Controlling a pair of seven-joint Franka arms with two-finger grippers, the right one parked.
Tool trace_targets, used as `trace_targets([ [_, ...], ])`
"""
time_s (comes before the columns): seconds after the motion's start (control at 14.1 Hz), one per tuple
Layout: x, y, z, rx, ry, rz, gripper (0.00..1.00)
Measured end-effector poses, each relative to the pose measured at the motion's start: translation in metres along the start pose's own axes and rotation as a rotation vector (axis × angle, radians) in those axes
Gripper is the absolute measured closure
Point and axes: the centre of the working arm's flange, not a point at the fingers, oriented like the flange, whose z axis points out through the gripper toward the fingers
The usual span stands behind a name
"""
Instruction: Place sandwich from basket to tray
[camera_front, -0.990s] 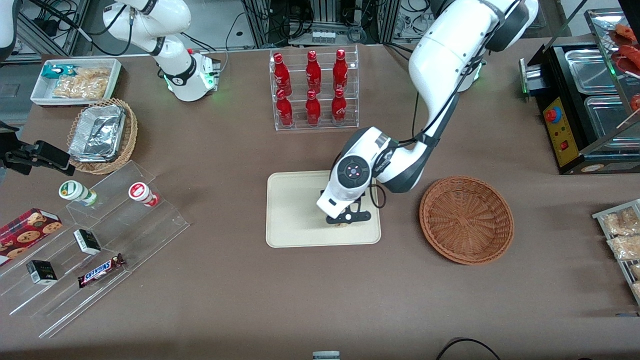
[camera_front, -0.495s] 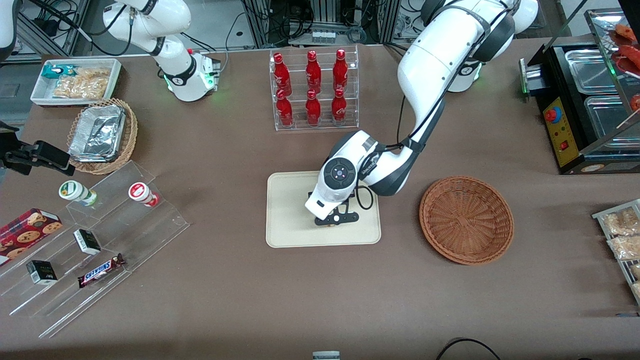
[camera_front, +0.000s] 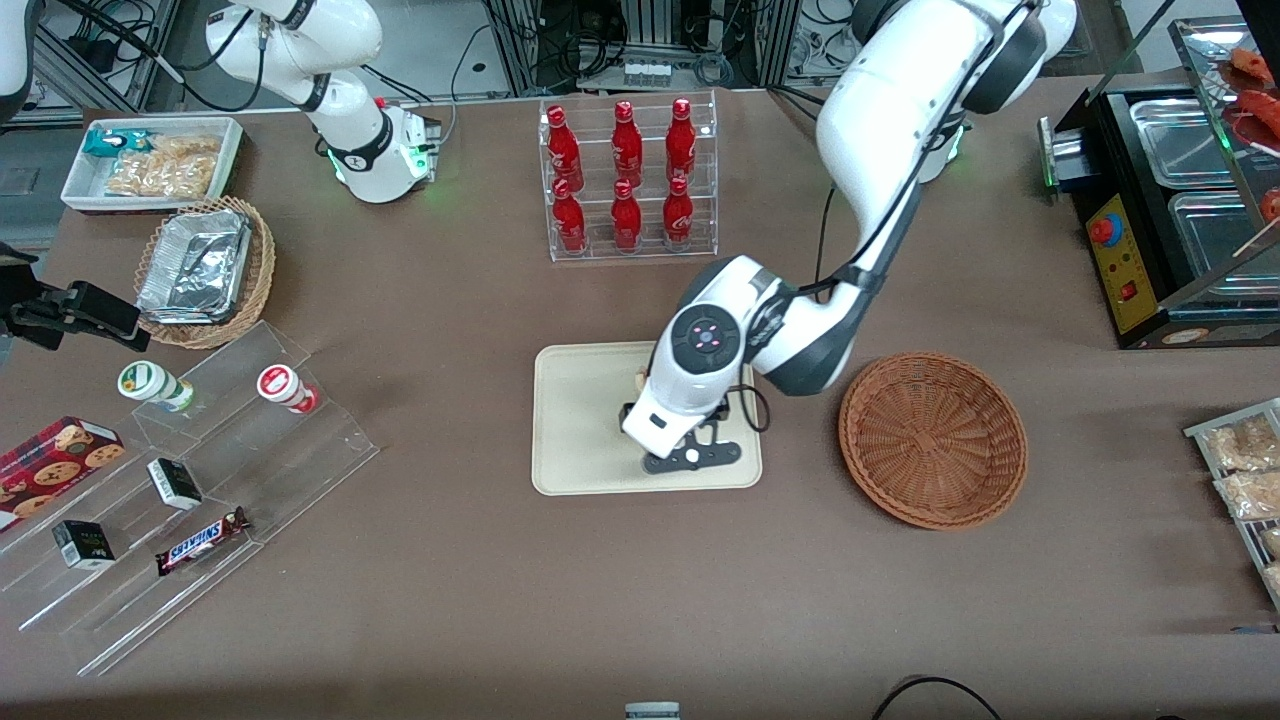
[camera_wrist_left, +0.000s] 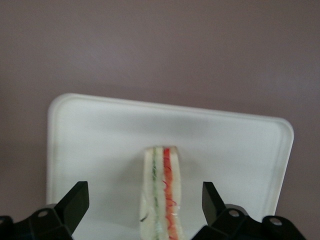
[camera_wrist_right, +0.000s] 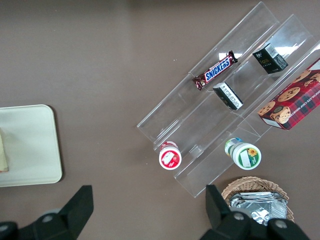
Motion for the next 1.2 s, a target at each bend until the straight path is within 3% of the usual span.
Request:
trace_targets([
  [0.07,0.010,-0.018,-0.033,0.024,0.002,-0.027,0.00],
  [0.21,0.022,-0.070,-0.100,0.071,-0.052,-0.104,0.00],
  [0.42,0.042,-0.164,-0.177,0.084,-0.094,-0.164,0.00],
  [0.78,0.065,-0.305,-0.240,0.095,-0.169,-0.048,0.00],
  [0.92,0.056,-0.339,-0.269,0.133,-0.171,0.009,0.00],
  [1.06,0.032,-0.350,-0.296,0.189,-0.204,0.033,0.00],
  [1.2,0.004,-0.355,-0.323,0.211,-0.221,0.044,0.00],
])
